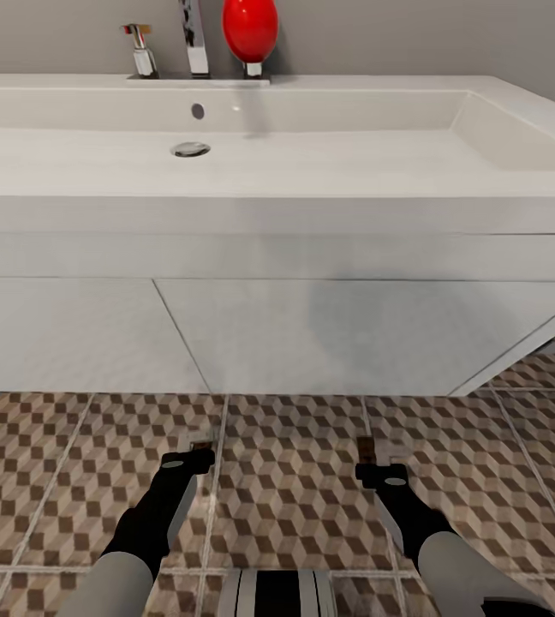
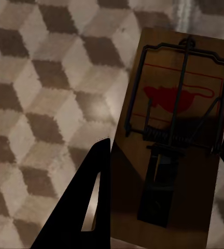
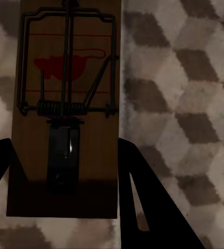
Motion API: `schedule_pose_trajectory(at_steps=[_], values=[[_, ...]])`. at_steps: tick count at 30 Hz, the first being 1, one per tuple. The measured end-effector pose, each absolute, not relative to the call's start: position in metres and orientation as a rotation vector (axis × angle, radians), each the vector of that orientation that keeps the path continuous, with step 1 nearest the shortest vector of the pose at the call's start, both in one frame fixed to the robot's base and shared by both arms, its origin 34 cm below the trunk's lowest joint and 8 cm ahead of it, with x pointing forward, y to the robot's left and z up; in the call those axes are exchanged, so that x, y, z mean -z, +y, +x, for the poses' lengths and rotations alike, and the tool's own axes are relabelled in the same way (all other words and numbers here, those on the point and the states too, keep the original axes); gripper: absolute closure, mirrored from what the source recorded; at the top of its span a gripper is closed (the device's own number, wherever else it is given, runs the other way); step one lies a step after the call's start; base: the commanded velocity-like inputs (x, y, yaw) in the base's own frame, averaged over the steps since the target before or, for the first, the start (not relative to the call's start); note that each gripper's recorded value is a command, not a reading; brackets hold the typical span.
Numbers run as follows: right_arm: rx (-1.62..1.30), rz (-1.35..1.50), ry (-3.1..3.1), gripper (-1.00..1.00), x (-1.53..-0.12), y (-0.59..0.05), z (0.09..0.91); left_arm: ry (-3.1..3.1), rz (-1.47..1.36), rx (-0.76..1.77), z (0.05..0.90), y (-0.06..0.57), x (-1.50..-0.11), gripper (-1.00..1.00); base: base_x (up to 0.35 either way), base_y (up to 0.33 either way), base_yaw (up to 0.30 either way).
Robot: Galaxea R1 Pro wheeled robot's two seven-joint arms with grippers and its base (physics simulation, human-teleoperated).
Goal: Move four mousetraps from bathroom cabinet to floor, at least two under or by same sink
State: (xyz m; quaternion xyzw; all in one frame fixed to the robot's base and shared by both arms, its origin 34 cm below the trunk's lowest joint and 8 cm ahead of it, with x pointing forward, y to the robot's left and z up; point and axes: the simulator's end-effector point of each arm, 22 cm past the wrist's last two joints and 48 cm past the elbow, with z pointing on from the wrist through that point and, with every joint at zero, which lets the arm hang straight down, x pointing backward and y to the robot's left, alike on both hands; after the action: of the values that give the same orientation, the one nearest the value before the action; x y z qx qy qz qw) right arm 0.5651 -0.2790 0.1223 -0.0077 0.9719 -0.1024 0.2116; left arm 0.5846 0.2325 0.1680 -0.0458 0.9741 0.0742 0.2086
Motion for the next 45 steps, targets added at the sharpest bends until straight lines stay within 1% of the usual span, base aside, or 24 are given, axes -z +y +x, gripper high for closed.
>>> schedule_pose_trajectory(at_steps=[18, 29, 38, 45], values=[[0.291, -0.032, 2.773, 1.0, -0.086, -0.28, 0.536, 2.779, -0.123, -0.215, 0.561, 0.233, -0.131, 1.0, 0.0, 0.0, 0.0], [0.291, -0.033, 2.773, 1.0, -0.086, -0.28, 0.536, 2.769, -0.127, -0.215, 0.564, 0.234, -0.133, 1.0, 0.001, 0.001, 0.0], [0.29, -0.033, 2.773, 1.0, -0.086, -0.28, 0.536, 2.765, -0.126, -0.216, 0.565, 0.234, -0.133, 1.0, 0.155, 0.066, 0.0], [0.291, -0.033, 2.773, 1.0, -0.086, -0.28, 0.536, 2.765, -0.127, -0.216, 0.565, 0.234, -0.133, 1.0, 0.037, 0.014, 0.0]])
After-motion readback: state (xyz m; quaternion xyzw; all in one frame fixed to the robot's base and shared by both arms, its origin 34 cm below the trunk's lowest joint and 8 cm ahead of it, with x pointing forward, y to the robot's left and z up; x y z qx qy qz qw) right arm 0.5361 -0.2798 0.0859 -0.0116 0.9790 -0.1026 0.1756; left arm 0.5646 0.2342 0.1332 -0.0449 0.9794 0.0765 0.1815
